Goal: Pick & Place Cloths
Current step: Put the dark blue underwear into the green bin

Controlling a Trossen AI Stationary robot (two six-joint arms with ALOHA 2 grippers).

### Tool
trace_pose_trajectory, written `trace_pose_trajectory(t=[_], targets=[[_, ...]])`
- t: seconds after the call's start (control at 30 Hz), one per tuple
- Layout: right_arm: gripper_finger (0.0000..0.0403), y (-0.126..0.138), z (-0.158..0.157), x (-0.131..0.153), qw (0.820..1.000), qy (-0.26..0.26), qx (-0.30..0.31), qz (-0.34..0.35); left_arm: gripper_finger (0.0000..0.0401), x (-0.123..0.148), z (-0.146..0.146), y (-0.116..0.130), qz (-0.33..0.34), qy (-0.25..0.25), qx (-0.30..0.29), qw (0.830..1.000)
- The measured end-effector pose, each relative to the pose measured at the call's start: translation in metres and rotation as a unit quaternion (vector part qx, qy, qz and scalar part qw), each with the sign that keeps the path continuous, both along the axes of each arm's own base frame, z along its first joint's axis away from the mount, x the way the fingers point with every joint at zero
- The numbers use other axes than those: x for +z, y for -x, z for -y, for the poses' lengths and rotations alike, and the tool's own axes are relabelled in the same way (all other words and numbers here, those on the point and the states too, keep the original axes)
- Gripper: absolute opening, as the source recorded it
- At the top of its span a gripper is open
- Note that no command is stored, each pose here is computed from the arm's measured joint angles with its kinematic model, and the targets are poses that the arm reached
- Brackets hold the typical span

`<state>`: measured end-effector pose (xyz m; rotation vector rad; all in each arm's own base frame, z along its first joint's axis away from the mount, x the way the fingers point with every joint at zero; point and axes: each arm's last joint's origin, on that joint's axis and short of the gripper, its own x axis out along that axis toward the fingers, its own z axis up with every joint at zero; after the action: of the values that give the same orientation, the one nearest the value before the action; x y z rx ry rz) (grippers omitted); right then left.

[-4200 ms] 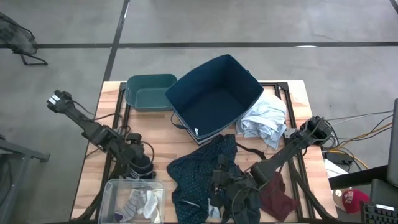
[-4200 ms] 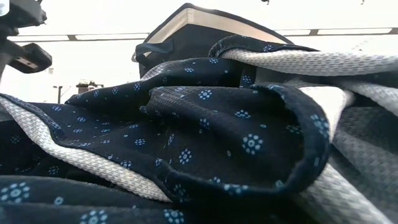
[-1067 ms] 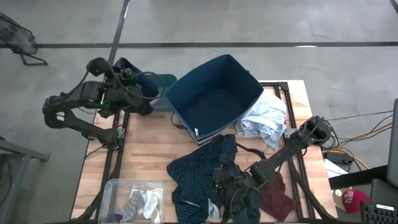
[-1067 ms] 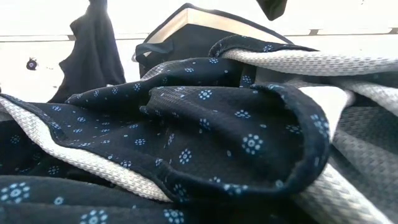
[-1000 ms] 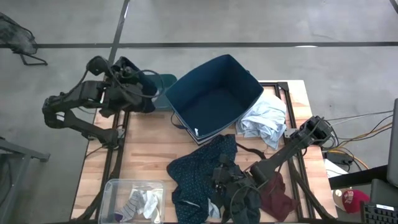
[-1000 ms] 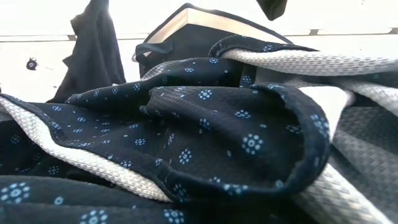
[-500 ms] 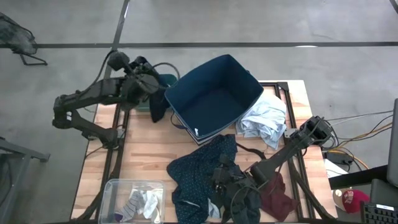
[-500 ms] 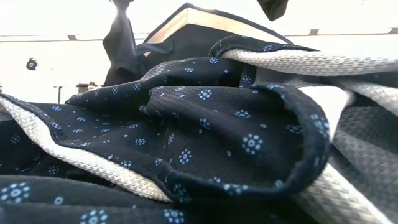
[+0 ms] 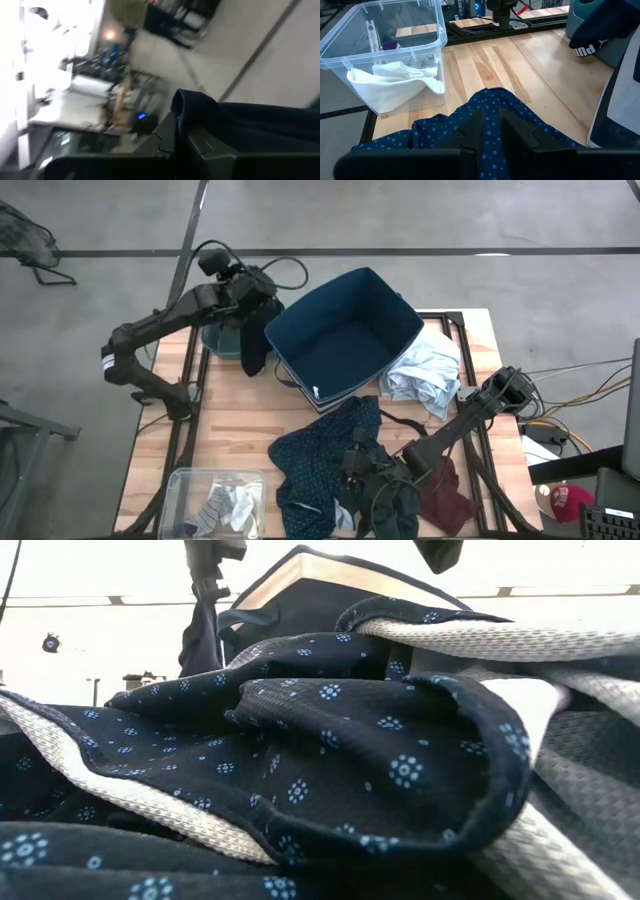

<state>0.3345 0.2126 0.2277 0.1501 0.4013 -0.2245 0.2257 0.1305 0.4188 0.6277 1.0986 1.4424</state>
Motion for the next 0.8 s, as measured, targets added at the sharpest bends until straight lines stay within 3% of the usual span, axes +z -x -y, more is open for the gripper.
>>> trace_pose_trajectory(t=[0.2,0.37,0.8], targets=[[0.0037,0.0,0.0,0.0,1.0,0.001,0.0,0.0,0.0008,0.002,-0.019,0.007,-0.062,-0.034,0.078,0.994],[0.0033,0.0,0.0,0.0,1.0,0.0,0.0,0.0,0.0007,0.01,-0.025,0.019,-0.084,-0.035,0.097,0.991],[0.0067,-0.002,0.002,0.001,1.0,-0.005,-0.004,0.008,0.0008,0.065,-0.022,0.032,0.037,-0.093,0.038,0.994]])
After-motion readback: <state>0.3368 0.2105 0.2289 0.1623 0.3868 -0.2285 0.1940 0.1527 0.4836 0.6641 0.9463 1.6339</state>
